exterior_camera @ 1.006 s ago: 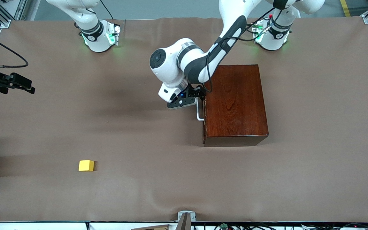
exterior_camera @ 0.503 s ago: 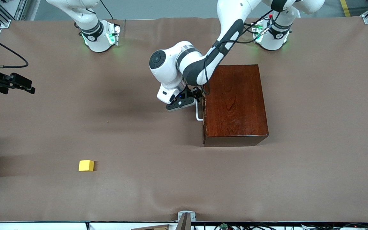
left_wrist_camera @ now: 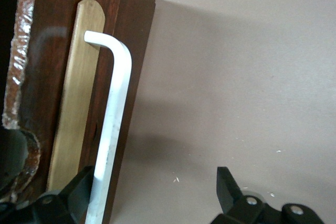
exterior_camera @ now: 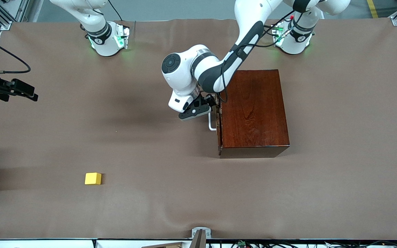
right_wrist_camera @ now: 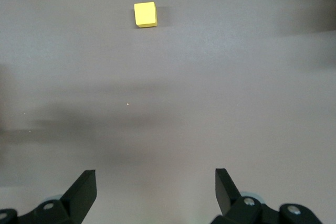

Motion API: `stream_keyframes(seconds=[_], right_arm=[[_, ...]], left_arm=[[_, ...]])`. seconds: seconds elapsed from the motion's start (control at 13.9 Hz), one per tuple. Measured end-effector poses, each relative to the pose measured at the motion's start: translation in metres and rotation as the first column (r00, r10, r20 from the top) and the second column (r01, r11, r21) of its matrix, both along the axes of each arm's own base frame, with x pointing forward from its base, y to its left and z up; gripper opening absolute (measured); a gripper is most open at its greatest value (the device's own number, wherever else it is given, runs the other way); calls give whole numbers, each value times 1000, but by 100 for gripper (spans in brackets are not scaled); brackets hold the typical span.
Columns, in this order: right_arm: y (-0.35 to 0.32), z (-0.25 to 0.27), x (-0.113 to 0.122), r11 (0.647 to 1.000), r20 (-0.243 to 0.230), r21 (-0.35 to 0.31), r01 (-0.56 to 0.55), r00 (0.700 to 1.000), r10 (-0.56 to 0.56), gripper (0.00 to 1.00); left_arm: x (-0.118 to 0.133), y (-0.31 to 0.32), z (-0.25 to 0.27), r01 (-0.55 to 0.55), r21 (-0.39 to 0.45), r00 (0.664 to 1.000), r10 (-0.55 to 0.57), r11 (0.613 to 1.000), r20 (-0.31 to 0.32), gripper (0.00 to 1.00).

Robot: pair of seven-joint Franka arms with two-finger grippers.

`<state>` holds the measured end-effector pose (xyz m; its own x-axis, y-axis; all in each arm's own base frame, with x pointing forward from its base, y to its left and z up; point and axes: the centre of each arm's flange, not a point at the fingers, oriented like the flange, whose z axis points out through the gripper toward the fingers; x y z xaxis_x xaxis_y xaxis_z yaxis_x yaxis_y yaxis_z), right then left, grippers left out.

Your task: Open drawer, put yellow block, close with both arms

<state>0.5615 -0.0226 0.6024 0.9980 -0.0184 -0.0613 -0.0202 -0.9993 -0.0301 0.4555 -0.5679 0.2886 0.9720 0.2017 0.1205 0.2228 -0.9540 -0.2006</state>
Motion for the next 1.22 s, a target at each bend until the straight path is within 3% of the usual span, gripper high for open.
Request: stream_keyframes(seconds=[0.5,0.79,0.93,1.22], right_arm=[[0,-1,0,1000,-1,0,0,1000,0,100],[0,-1,0,1000,-3,0,0,1000,0,100],[0,-2,0,1000,-4,0,1,1000,-1,100],[0,-2,0,1000,-5,0,1,1000,-1,100]], left_arm=[[12,3,3,55,-57,998,-55,997,-4,100],[23,8,6,23,-106,999,-25,994,-20,100],[28,3,10,12,-182,1000,-12,983,0,100],[29,4,10,6,-190,1000,-6,982,1,100]])
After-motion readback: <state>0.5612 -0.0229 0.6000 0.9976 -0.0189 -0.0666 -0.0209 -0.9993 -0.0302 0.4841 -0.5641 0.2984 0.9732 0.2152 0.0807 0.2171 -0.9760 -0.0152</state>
